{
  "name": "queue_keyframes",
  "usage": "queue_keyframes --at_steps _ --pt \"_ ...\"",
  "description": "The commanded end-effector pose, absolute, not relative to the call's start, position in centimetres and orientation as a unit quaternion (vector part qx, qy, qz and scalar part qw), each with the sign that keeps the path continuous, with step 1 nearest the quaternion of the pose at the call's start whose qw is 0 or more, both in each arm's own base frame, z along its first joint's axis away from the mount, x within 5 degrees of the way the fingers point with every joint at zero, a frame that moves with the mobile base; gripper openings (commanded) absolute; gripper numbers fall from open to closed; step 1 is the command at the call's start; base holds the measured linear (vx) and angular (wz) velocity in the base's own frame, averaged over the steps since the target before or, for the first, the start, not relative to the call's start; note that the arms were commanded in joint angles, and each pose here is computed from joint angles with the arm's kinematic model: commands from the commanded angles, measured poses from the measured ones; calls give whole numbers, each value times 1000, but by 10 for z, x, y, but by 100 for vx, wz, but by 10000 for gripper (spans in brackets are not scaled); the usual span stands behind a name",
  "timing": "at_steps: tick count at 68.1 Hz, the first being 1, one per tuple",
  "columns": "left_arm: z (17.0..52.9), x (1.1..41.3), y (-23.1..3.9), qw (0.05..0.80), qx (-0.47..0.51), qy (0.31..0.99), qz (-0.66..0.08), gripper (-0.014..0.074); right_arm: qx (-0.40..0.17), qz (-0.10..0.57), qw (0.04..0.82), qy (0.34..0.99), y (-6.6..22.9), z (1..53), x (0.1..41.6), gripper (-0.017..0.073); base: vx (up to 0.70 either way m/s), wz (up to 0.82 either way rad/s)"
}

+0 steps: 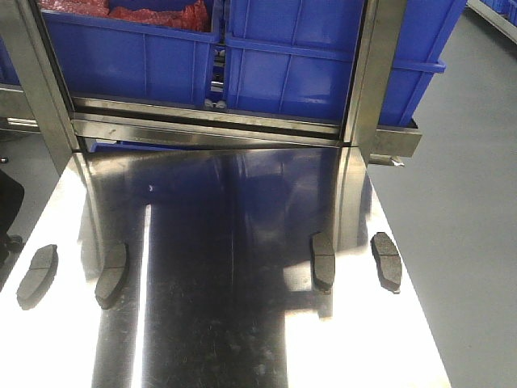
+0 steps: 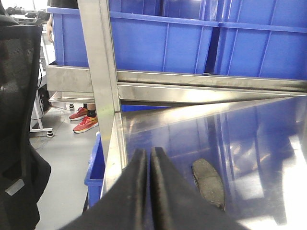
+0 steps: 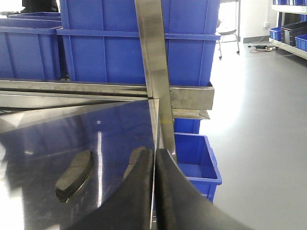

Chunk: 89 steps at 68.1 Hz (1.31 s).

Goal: Move and align brake pads A on conveyor

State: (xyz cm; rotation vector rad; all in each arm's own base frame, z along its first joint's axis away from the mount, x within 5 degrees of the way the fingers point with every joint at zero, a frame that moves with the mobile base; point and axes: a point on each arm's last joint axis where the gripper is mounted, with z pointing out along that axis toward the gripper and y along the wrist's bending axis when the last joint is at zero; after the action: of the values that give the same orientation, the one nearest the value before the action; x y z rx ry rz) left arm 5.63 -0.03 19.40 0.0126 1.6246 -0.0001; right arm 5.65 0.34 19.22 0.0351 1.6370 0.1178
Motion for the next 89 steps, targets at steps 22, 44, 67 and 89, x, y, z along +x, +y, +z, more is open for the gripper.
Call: queue_keyframes --at_steps 22,44,67,89 --pt "205 55 0 721 6 693 0 -6 17 48 706 706 3 193 56 -8 0 0" --pt "205 55 0 721 6 693 0 -6 17 48 706 706 3 193 56 -8 0 0" --pt "205 55 0 721 6 693 0 -6 17 48 706 706 3 193 56 -8 0 0" --pt "205 55 0 721 6 693 0 -6 17 48 706 706 3 193 56 -8 0 0"
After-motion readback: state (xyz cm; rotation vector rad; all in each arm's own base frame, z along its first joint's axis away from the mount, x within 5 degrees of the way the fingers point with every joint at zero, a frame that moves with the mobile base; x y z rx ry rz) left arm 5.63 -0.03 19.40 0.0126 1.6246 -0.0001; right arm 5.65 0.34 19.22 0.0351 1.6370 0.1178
